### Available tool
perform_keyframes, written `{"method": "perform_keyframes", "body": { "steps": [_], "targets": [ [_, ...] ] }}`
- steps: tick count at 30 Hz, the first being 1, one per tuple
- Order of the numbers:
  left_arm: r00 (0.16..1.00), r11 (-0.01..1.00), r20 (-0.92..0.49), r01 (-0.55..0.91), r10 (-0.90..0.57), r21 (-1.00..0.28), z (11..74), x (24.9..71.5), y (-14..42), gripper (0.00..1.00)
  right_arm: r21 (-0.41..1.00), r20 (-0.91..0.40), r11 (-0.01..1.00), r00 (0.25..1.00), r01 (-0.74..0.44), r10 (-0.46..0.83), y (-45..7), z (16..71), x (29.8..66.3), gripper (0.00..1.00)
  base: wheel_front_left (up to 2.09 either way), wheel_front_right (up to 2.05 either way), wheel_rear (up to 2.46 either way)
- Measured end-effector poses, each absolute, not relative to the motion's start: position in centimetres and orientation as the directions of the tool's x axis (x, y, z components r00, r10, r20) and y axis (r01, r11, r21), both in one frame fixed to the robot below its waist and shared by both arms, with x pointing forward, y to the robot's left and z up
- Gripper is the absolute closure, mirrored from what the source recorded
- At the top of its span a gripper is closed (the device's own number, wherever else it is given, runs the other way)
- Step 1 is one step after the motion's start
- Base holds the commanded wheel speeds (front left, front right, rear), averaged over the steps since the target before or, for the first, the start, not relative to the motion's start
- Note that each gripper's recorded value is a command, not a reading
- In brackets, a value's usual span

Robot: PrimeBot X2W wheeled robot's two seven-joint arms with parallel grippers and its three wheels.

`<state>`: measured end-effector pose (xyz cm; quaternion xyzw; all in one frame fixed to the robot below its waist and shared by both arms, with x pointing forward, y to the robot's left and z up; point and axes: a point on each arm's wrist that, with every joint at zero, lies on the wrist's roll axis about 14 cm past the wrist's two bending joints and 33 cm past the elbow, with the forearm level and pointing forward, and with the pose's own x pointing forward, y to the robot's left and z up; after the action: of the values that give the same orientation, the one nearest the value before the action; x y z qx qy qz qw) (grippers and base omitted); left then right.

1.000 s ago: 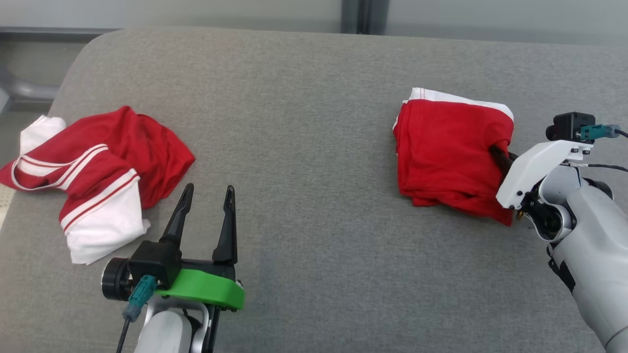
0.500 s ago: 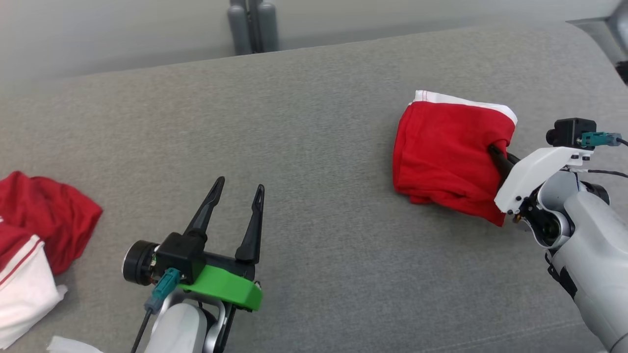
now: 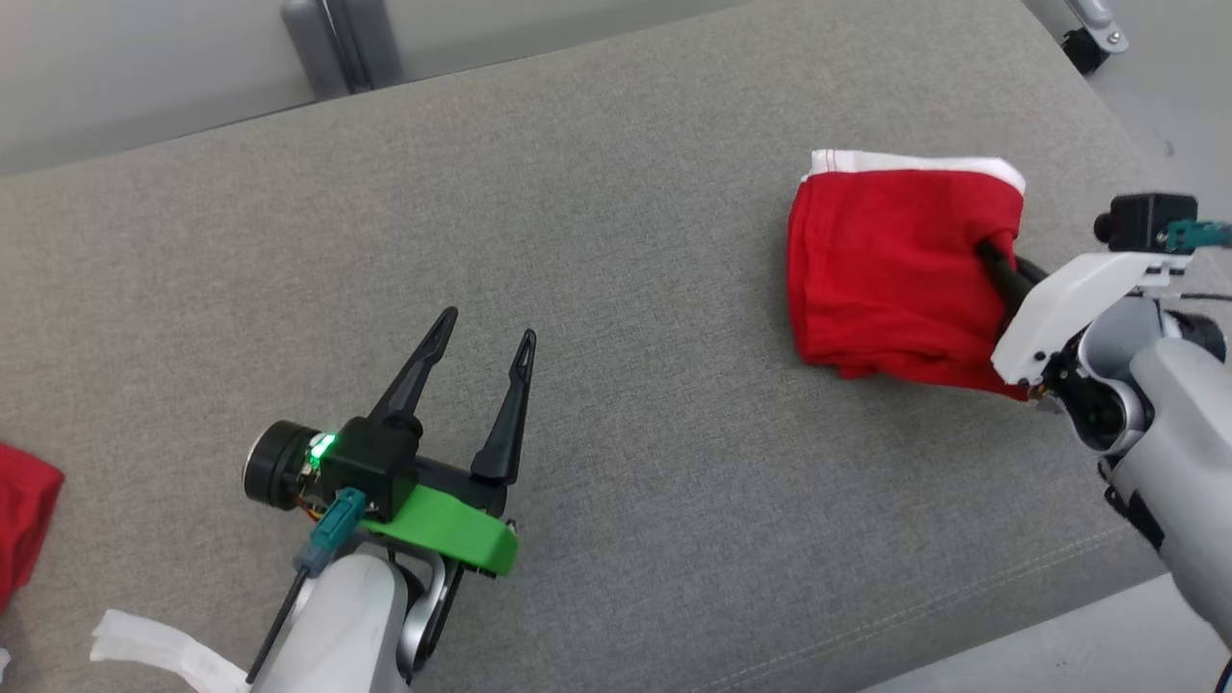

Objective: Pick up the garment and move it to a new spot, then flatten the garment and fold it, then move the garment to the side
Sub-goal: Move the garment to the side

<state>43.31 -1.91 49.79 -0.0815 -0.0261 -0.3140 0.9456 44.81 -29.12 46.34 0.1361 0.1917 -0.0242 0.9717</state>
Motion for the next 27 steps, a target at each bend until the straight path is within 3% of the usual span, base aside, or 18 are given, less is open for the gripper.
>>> {"method": "perform_keyframes", "body": {
  "steps": [8,17,25,26,27],
  "targets": [
    [0.795,0.785,0.056,0.605,-0.604,-0.129,47.3,45.7,-1.8,0.0,0.012,-0.431,0.998,0.901,0.066,-0.055,-33.8,47.0,47.9,1.0,0.0,0.0,0.0],
    [0.811,0.804,-0.01,0.578,-0.585,-0.141,43.5,47.9,-0.4,0.0,-0.252,-0.485,0.967,0.859,0.043,-0.165,-38.7,45.5,52.2,1.0,0.0,0.0,0.0],
    [0.834,0.833,-0.075,0.531,-0.546,-0.156,40.6,48.3,1.5,0.0,-0.363,-0.573,0.932,0.785,0.015,-0.236,-40.4,41.9,54.0,1.0,0.0,0.0,0.0],
    [0.839,0.838,-0.082,0.523,-0.539,-0.155,40.3,48.3,1.8,0.0,-0.368,-0.58,0.93,0.778,0.016,-0.243,-40.5,41.7,54.2,0.85,0.0,0.0,0.0],
    [0.842,0.843,-0.088,0.516,-0.532,-0.154,40.1,48.3,2.1,0.0,-0.369,-0.592,0.929,0.765,0.022,-0.253,-40.6,41.4,54.3,0.29,0.0,0.0,0.0]
  ]
}}
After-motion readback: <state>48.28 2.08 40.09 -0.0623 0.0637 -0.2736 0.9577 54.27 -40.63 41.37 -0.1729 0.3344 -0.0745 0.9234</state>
